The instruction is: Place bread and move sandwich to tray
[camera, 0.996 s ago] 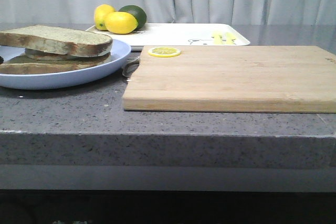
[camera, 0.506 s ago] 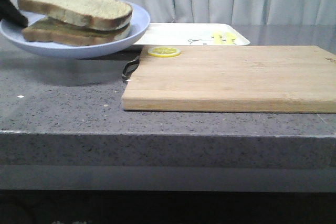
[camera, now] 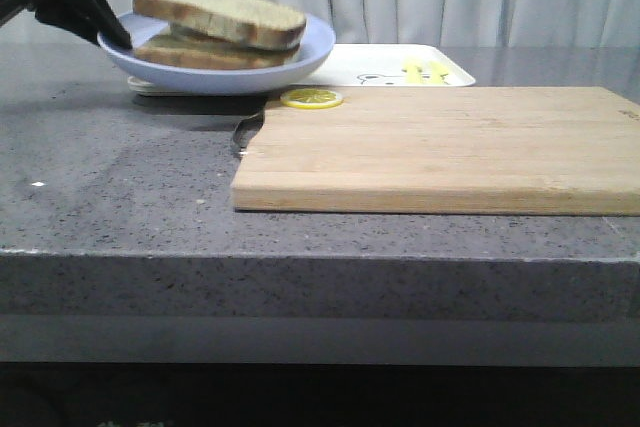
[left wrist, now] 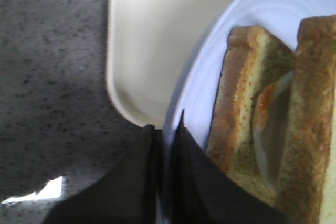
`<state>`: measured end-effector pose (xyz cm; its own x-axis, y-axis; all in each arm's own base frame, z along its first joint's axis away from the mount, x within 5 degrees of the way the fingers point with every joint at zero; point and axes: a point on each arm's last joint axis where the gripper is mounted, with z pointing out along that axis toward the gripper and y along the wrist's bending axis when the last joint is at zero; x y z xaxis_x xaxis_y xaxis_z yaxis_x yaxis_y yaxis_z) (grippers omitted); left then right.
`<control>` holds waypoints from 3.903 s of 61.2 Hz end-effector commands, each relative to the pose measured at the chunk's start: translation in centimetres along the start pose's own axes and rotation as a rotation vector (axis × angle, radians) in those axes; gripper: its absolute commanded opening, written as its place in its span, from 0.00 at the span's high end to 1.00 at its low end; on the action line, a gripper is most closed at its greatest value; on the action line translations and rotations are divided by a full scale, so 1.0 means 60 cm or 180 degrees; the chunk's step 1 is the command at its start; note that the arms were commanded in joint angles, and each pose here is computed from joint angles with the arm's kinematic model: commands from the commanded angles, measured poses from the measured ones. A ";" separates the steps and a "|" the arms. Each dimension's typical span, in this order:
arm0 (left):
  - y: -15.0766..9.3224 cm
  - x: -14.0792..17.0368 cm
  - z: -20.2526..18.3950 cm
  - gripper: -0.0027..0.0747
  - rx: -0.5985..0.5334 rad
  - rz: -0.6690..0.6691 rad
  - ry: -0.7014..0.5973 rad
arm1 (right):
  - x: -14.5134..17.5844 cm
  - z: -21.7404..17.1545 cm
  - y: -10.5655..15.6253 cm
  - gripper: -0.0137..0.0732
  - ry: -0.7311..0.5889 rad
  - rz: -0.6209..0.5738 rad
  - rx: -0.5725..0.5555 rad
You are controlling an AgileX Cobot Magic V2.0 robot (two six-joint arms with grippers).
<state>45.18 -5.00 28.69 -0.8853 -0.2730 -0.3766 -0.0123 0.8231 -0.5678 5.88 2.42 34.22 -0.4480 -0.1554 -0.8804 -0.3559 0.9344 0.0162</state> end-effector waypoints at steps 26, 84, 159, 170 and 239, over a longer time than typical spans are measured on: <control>-0.034 -0.064 -0.003 0.98 0.0288 -0.0552 -0.0355 | -0.019 -0.007 -0.001 0.41 -0.0259 -0.0009 0.0025; -0.159 -0.025 -0.260 0.56 -0.0444 0.1089 -0.1416 | -0.019 -0.007 -0.001 0.41 -0.0259 -0.0009 0.0025; -0.128 0.427 -0.343 0.56 0.0150 0.2713 -0.1768 | -0.019 -0.007 -0.001 0.41 -0.0259 -0.0009 0.0025; -0.083 0.481 -0.372 0.56 0.0226 0.2724 -0.1956 | -0.019 -0.007 -0.001 0.41 -0.0259 -0.0009 0.0025; -0.032 0.539 -0.392 0.99 0.0422 0.2726 -0.2461 | -0.020 -0.007 -0.001 0.98 -0.0271 -0.0008 0.0024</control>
<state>5.81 -3.82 33.80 -0.1796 0.1597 -0.9707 0.5459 0.8371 0.0367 5.87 2.42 34.20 -0.4495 -0.1560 -0.8795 -0.3560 0.9343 0.0163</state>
